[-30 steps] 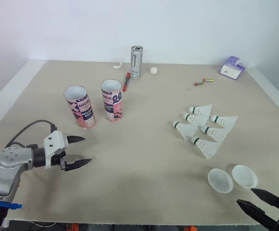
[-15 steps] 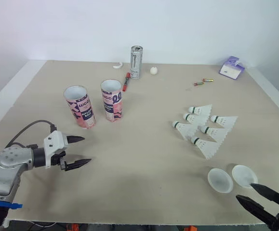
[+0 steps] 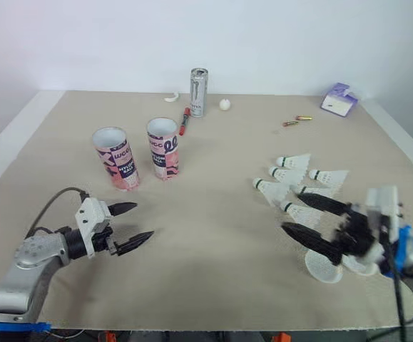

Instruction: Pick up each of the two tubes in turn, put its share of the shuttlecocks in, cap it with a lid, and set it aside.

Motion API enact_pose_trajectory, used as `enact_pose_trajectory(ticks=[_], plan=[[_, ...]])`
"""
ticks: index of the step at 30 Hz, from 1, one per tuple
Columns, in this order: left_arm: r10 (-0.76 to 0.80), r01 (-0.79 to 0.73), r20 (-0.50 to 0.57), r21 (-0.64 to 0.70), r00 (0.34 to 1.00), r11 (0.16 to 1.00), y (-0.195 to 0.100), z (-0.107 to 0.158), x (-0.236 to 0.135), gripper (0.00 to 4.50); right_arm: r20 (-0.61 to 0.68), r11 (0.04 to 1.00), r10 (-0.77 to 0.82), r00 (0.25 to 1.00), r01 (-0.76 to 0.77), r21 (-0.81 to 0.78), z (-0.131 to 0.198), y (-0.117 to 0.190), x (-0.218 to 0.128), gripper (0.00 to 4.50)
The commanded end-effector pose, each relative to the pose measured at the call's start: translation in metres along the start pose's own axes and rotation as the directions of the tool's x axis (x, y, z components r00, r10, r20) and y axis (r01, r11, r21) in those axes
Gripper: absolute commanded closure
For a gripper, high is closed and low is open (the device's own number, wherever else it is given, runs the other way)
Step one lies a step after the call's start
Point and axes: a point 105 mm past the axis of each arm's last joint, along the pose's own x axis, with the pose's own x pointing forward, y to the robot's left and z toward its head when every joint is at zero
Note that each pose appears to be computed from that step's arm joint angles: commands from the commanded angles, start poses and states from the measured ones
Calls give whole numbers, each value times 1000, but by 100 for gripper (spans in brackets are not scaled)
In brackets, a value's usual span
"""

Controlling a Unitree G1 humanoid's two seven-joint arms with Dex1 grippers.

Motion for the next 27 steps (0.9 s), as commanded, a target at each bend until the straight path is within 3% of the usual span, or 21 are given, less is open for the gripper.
enact_pose_trajectory(ticks=[1,6,15,19,27], plan=[[176,-177,46,3,983,984,11,11,-4,0,24,995,102,995,-102,3,-1,2,33,3],[393,-390,69,-52,917,919,22,9,-11,0,25,977,213,977,-214,16,-16,-1,71,3],[572,-559,74,-139,817,817,39,8,-13,0,-11,974,201,980,-201,-109,-23,-22,86,3],[572,-559,53,-156,818,814,49,5,-12,0,-42,965,174,984,-179,-191,-24,-32,90,3],[571,-562,32,-145,820,815,70,0,3,0,-16,965,175,984,-175,-194,-20,-33,97,3]])
